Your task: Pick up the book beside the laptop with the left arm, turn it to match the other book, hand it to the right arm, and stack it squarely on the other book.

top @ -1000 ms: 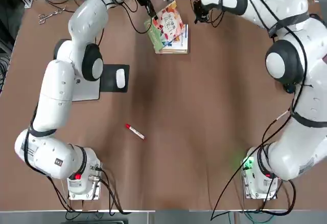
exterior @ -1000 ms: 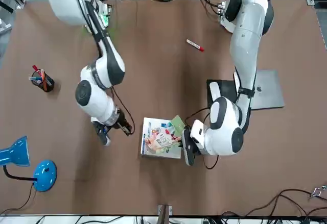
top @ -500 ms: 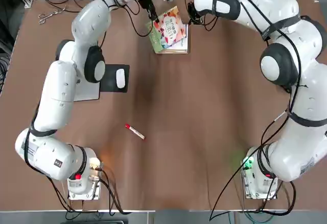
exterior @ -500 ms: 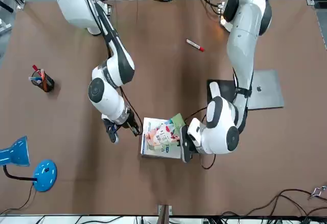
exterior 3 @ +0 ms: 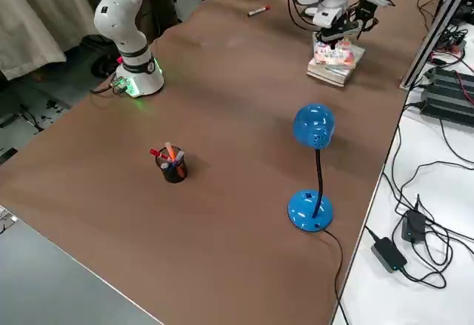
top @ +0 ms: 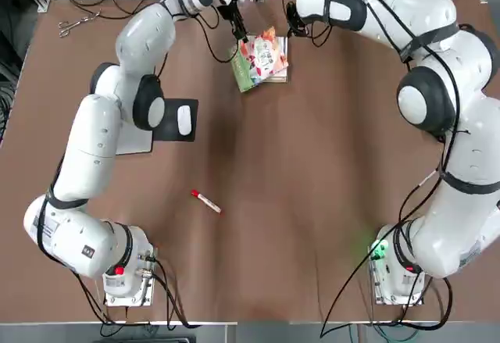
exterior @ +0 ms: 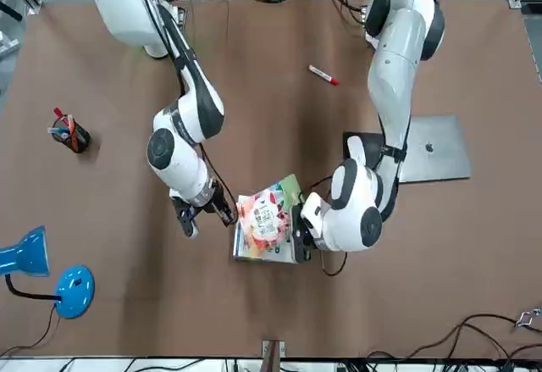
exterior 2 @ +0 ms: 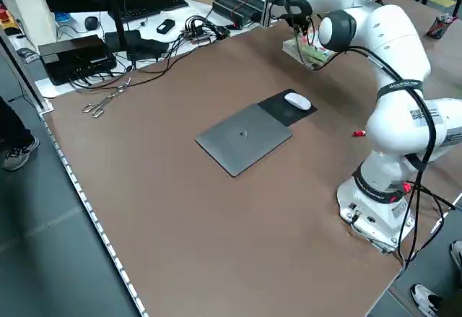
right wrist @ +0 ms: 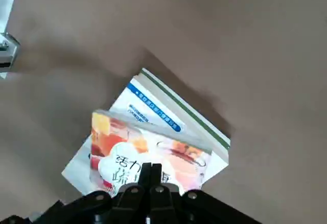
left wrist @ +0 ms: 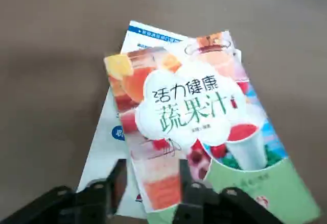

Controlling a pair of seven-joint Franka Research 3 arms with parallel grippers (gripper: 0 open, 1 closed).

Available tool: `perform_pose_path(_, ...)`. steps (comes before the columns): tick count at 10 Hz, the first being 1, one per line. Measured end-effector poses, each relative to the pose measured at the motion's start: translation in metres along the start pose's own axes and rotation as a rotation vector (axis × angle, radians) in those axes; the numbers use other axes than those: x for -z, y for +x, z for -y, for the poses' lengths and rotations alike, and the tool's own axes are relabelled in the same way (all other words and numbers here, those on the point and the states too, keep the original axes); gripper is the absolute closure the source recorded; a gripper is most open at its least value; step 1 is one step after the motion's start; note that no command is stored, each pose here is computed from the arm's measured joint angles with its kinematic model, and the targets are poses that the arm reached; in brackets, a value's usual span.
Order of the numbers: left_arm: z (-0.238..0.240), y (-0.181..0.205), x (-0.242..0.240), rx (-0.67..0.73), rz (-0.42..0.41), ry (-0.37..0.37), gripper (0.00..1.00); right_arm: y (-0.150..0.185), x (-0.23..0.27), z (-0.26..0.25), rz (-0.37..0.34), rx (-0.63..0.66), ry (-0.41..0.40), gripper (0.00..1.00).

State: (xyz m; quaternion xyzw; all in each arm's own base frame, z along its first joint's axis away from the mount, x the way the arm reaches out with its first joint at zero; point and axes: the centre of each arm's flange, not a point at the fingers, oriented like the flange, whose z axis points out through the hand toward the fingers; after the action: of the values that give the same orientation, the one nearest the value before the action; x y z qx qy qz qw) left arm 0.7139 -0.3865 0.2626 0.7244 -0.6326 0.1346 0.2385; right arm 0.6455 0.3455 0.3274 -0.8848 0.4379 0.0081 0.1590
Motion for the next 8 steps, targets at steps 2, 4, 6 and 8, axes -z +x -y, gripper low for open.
perform_pose_path(2, 0.002, 0.007, 0.015, 0.03, -0.017, 0.029, 0.17, -0.017, -0.01, 0.006, 0.008, -0.026, 0.028, 1.0)
perform_pose_path(4, -0.002, 0.022, 0.076, 0.2, 0.034, 0.072, 0.17, -0.045, -0.025, 0.015, 0.012, -0.074, 0.072, 1.0)
perform_pose_path(6, -0.01, 0.013, 0.152, 0.478, 0.143, 0.096, 0.17, -0.084, -0.049, 0.022, 0.019, -0.119, 0.124, 1.0)
perform_pose_path(8, -0.006, -0.023, 0.216, 0.741, 0.222, 0.155, 0.14, -0.132, -0.076, 0.029, 0.039, -0.135, 0.162, 0.99)
